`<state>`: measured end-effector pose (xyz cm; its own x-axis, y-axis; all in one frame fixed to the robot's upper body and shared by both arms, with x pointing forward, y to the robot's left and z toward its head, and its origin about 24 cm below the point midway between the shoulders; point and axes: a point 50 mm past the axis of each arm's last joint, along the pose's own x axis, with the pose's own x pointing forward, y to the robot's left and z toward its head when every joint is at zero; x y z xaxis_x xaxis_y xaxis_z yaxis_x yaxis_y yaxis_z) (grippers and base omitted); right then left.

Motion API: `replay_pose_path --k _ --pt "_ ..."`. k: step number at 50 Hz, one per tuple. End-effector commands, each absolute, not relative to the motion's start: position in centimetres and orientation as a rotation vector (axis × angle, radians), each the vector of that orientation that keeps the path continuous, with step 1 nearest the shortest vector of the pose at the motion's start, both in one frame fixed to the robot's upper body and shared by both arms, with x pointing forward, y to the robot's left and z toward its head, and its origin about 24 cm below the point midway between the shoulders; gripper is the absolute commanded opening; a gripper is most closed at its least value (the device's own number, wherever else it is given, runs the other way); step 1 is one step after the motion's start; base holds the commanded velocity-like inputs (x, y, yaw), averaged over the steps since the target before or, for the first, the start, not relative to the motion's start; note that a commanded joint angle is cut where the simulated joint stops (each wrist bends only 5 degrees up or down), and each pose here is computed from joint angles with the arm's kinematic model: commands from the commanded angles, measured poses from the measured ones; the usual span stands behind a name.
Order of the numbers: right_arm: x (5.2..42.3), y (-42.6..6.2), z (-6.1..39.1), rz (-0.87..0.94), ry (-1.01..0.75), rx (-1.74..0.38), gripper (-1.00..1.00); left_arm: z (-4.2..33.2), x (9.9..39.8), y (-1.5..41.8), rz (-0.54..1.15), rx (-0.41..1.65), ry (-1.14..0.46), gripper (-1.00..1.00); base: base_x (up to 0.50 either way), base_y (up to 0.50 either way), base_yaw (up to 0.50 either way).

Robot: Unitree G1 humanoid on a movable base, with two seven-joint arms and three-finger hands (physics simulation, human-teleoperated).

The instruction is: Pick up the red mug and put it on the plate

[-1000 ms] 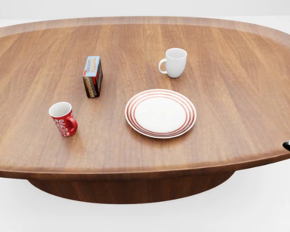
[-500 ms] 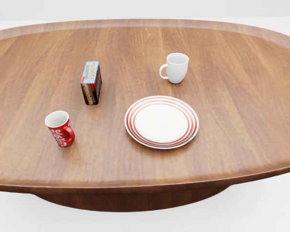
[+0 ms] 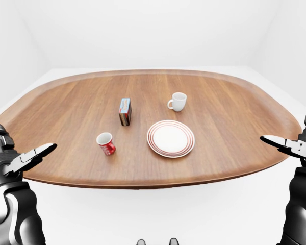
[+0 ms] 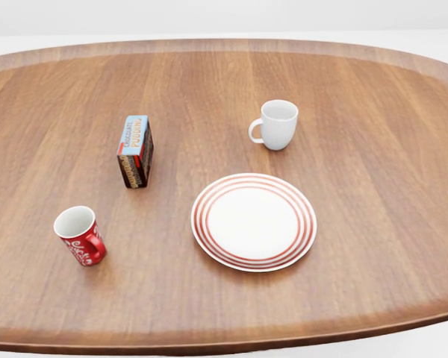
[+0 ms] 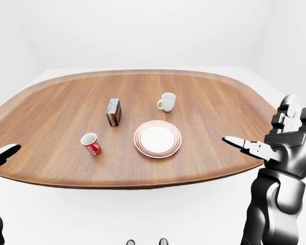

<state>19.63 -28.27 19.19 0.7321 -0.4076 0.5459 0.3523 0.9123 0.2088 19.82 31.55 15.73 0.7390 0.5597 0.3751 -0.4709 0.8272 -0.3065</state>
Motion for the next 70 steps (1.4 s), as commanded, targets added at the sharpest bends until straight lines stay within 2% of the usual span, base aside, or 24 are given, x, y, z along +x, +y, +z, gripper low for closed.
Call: replay_pose_path --k 1,61,70 --pt "19.62 -28.33 19.22 -0.418 -0.623 0.094 1.0 15.78 19.81 31.59 0.571 -0.199 -0.475 1.0 0.3 0.0 0.0" --pt "19.48 -28.42 19.26 -0.421 -0.628 0.103 1.0 15.79 19.8 31.58 0.572 -0.199 -0.476 1.0 0.3 0.0 0.0" --pt "19.57 -28.27 19.1 -0.415 -0.618 0.091 1.0 15.88 19.79 31.54 0.572 -0.199 -0.48 1.0 0.02 0.03 0.0"
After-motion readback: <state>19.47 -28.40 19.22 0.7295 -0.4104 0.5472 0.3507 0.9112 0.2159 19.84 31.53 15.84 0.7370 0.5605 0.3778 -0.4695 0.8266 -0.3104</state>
